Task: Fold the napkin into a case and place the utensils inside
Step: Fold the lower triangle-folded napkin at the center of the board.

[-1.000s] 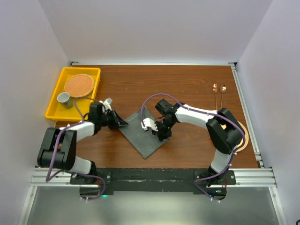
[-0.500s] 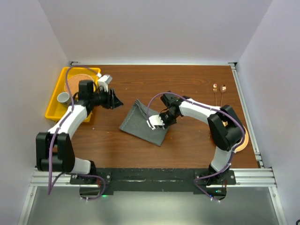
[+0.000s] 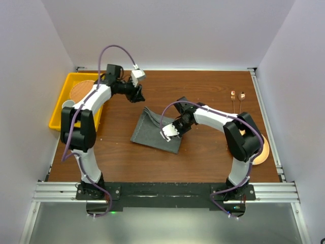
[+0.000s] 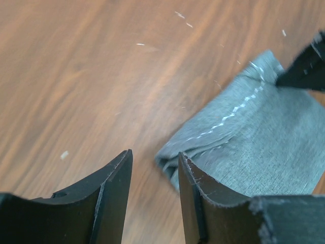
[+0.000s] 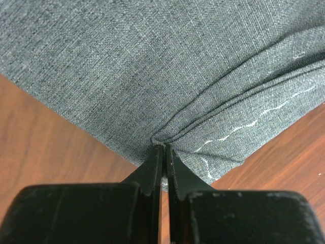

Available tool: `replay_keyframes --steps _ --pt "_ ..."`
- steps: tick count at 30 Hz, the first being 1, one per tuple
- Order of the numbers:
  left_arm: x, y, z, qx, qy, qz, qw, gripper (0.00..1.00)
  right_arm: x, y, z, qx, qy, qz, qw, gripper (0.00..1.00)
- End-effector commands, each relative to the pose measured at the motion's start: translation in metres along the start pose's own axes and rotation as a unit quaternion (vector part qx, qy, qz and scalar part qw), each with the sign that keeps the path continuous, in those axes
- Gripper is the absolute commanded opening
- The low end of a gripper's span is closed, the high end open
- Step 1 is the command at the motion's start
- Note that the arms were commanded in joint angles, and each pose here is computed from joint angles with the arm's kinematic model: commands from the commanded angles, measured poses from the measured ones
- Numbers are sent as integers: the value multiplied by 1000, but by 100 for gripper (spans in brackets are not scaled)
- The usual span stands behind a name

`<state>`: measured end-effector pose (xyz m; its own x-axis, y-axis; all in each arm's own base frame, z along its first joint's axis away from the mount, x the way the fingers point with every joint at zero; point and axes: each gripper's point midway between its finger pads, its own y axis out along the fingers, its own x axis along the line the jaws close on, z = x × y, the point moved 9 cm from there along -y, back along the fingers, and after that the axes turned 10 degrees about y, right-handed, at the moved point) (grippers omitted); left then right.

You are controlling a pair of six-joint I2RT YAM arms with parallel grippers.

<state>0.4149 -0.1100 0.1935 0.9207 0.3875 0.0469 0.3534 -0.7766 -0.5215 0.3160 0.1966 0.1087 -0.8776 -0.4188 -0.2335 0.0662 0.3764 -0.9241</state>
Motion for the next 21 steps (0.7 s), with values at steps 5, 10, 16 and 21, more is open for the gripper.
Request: replay_keyframes --steps 5,10,16,21 --pt "-6 28 4 40 76 63 994 46 -6 7 8 19 5 -9 1000 0" --pt "-9 37 21 70 82 65 992 46 -10 6 8 17 6 -11 1000 0" --pt "-6 44 25 77 97 69 990 39 -14 4 8 19 10 -12 1000 0" --pt "-9 45 29 88 108 87 986 35 -20 1 6 14 21 -10 1000 0"
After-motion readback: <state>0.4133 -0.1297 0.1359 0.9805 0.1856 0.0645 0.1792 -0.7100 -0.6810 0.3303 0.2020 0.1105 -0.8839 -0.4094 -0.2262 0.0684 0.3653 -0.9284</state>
